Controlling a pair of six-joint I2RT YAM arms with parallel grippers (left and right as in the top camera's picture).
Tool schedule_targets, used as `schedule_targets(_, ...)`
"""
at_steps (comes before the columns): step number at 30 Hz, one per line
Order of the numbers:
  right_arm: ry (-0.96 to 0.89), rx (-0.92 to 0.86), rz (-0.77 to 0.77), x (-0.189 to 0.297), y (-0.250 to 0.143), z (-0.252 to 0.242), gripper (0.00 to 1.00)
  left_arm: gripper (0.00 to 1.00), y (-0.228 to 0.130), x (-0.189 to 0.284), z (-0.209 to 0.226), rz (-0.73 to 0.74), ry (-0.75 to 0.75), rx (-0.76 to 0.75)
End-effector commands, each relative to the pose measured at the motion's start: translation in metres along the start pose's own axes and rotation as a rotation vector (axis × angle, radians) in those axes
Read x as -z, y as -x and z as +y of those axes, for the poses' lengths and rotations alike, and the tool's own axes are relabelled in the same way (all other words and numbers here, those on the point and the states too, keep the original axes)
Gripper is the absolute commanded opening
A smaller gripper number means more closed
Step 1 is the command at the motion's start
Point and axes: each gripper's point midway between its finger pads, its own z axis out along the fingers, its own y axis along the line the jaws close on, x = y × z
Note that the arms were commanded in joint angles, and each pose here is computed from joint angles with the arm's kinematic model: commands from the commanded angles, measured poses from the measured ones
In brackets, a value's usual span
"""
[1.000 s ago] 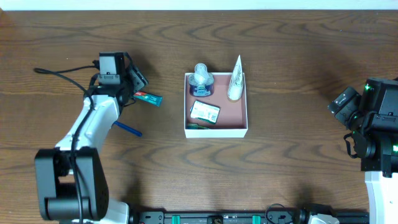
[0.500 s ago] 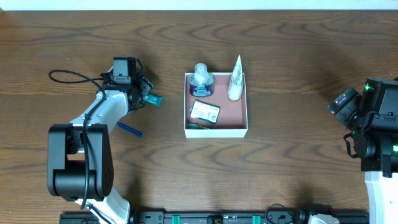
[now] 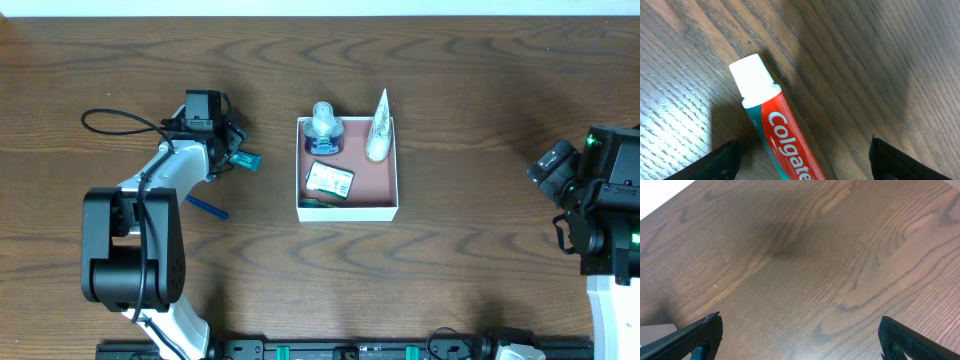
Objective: Pack container
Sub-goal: 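Move the left gripper back to the Colgate toothpaste tube, then close the left gripper on the Colgate tube and lift it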
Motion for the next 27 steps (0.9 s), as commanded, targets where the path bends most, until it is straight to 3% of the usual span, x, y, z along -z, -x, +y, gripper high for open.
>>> schedule_targets(1,-0.013,-0.018,-0.012,0.001,0.003,-0.003,0.99,0.73,-0.023,-0.021,0.025,0.074,0.081,0.007)
schedule_targets(4,-0.013,-0.018,-0.012,0.001,0.003,-0.003,0.99,0.53,-0.028,-0.021,0.031,0.095,0.105,0.005)
schedule_targets(7,-0.013,-0.018,-0.012,0.001,0.003,-0.003,0.99,0.42,-0.035,-0.018,0.041,0.125,0.144,0.001)
schedule_targets(12,-0.013,-0.018,-0.012,0.001,0.003,-0.003,0.99,0.43,-0.05,-0.013,0.056,0.199,0.197,-0.097)
schedule_targets(15,-0.013,-0.018,-0.012,0.001,0.003,-0.003,0.99,0.53,-0.062,-0.009,0.063,0.271,0.204,-0.193)
schedule_targets(20,-0.013,-0.018,-0.012,0.001,0.003,-0.003,0.99,0.53,-0.075,-0.001,0.078,0.345,0.251,-0.272)
schedule_targets(27,-0.013,-0.018,-0.012,0.001,0.003,-0.003,0.99,0.53,-0.071,-0.004,0.073,0.338,0.208,-0.402)
